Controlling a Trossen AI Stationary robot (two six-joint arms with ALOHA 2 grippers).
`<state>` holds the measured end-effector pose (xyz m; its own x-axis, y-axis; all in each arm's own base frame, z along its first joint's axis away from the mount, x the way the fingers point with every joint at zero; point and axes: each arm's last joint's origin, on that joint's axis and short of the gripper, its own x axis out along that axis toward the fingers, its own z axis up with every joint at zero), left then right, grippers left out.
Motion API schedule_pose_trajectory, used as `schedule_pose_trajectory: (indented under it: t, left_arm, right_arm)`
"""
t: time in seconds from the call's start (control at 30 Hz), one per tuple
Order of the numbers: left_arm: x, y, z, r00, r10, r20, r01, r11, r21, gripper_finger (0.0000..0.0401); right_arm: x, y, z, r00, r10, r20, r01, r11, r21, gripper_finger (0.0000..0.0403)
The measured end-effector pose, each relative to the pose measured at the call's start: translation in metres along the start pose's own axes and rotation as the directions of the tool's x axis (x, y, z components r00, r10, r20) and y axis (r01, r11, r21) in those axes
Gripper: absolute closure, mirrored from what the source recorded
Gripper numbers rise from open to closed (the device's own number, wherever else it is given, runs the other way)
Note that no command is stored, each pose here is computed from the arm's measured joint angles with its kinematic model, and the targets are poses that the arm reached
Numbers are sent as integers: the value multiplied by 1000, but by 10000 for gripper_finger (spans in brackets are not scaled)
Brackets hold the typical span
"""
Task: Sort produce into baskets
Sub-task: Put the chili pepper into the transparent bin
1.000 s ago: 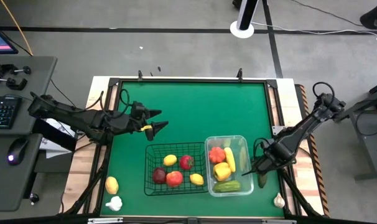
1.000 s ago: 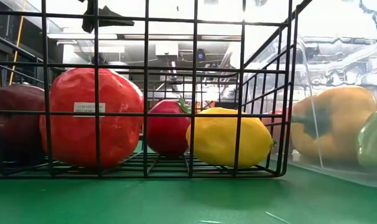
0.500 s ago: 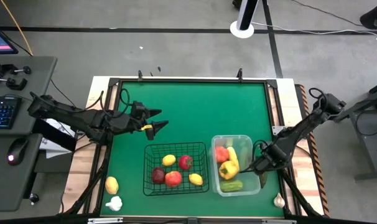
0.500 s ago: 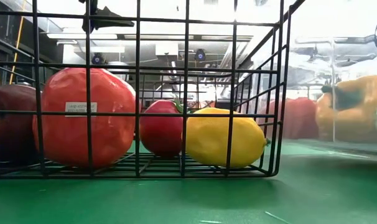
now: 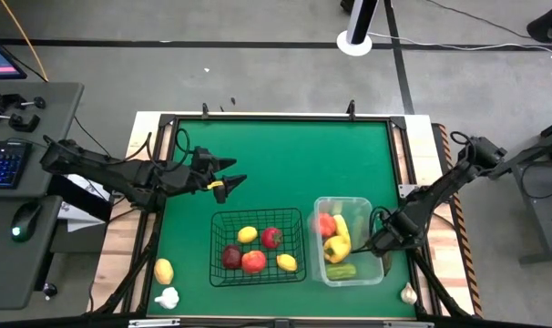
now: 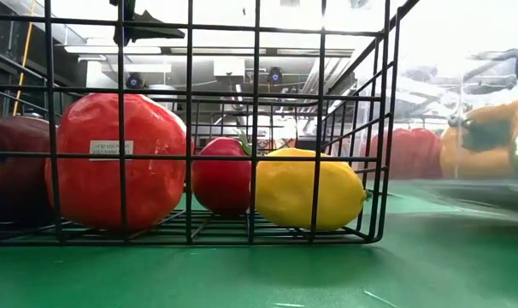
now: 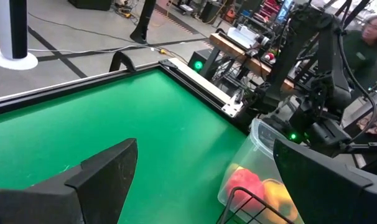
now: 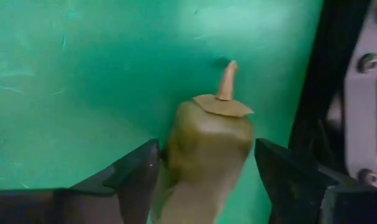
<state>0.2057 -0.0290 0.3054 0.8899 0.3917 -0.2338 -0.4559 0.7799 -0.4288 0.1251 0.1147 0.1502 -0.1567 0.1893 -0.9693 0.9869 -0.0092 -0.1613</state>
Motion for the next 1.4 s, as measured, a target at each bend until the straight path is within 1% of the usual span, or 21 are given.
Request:
schedule_pose_trajectory:
  t: [0.13,0.27,0.4,0.5,0.67,0.77,0.87,1.0,1.17,1.23,1.3,1.4]
  left_arm:
    - [0,0,0,1000,0,0,0,1000,-1,41]
    - [0,-1,1,1000,-6,7,6,1000,-9,41]
    - [0,-2,3,999,-19,26,18,1000,1,41]
    - [0,-3,5,999,-27,40,25,999,26,41]
    - [0,-3,5,999,-28,43,26,999,46,41]
    - [0,-4,5,999,-35,39,34,998,46,41]
    - [-3,-4,8,996,-80,32,79,996,35,41]
    - [-13,-4,16,987,-156,32,154,986,57,41]
    - [-33,2,31,975,-199,97,194,979,62,41]
    - [-40,5,36,970,-212,122,206,977,63,41]
    - [-45,7,39,965,-221,139,214,975,64,41]
    - [-50,8,41,962,-231,145,222,972,79,41]
  right_arm:
    - [2,0,0,1000,6,-5,-6,1000,-9,184]
    - [1,0,0,1000,8,0,-8,1000,-20,239]
    - [-9,1,-3,999,12,31,-10,999,-45,297]
    - [-20,0,-6,998,-7,58,11,998,-66,320]
    - [-39,-2,-10,995,-43,90,51,995,-82,320]
    - [-51,-3,-13,991,-44,127,54,996,-77,320]
    - [-64,-3,-15,986,-29,164,41,997,-68,319]
    - [-85,-3,-17,978,-7,210,19,998,-58,318]
    - [-118,-6,-16,955,14,295,-3,999,-39,318]
    - [-130,-6,-17,950,44,309,-34,999,-38,317]
    - [-136,-4,-15,940,111,322,-99,994,-53,317]
    - [-142,-2,-12,928,139,346,-136,990,-35,317]
